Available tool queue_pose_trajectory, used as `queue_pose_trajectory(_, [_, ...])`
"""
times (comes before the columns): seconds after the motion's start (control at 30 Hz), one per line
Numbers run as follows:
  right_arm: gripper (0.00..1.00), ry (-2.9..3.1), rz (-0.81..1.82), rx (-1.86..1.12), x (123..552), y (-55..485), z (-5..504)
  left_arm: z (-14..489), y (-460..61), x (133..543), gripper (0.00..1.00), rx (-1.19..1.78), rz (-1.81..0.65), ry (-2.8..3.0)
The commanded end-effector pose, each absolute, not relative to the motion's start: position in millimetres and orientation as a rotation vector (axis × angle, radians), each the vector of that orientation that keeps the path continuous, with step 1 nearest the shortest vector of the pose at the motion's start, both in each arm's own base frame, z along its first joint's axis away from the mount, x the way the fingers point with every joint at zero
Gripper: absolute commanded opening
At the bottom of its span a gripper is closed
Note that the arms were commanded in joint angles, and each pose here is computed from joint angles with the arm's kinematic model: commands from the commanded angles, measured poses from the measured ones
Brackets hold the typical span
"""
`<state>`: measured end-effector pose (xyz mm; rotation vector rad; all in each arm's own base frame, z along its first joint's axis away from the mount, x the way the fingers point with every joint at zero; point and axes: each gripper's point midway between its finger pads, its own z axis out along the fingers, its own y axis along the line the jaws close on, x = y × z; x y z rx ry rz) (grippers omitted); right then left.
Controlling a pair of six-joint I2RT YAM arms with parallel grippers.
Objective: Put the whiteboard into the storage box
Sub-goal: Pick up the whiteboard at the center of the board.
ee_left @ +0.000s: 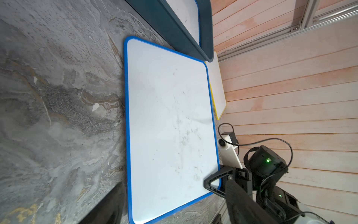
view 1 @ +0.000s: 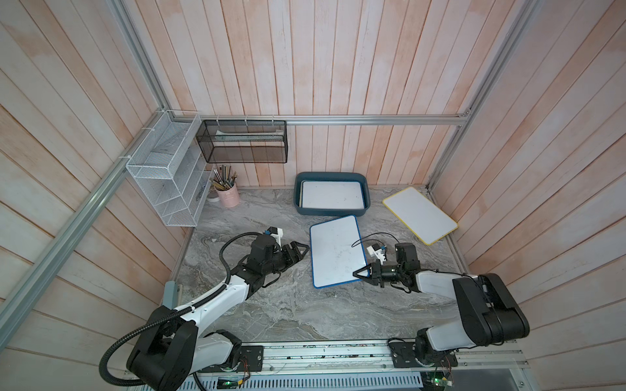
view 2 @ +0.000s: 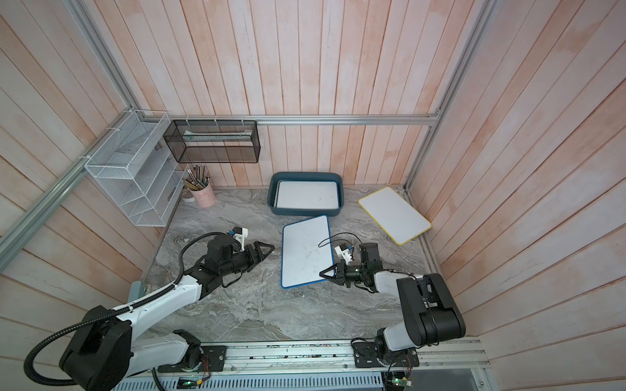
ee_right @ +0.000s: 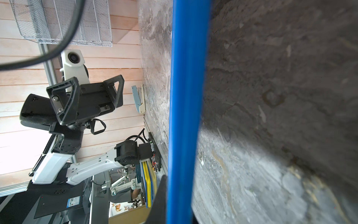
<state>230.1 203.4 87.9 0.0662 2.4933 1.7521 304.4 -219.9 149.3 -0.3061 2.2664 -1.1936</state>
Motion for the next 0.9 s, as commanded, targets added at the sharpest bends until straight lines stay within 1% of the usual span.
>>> queue_pose_trajectory(0.0, [0.0, 2.448, 1.744, -0.094, 225, 204, 112, 150, -217, 307, 0.83, -0.308, -1.236, 2.238])
queue_pose_trajectory(0.17, [0.0, 2.362, 1.811, -0.194, 216, 207, 147, 157, -213, 312, 0.83, -0.302, -1.247, 2.214])
queue_pose_trajectory(0.43, [0.0, 2.22, 1.896, -0.298, 217, 212, 191, 174, -228, 313, 0.83, -0.229, -1.488, 2.131])
queue_pose_trajectory(0.6, [0.0, 2.165, 1.936, -0.321, 220, 214, 204, 190, -243, 318, 0.82, -0.149, -1.644, 2.049])
queue_pose_trajectory(0.67, [0.0, 2.159, 1.942, -0.339, 218, 216, 207, 197, -247, 322, 0.78, -0.12, -1.673, 2.012])
queue_pose_trajectory(0.77, [0.0, 2.137, 1.954, -0.36, 215, 217, 214, 194, -249, 330, 0.75, -0.125, -1.66, 2.03])
queue_pose_trajectory(0.83, [0.0, 2.123, 1.957, -0.364, 215, 217, 218, 195, -251, 332, 0.69, -0.111, -1.673, 2.021])
queue_pose_trajectory(0.87, [0.0, 2.121, 1.957, -0.367, 215, 217, 219, 197, -252, 333, 0.64, -0.105, -1.684, 2.015])
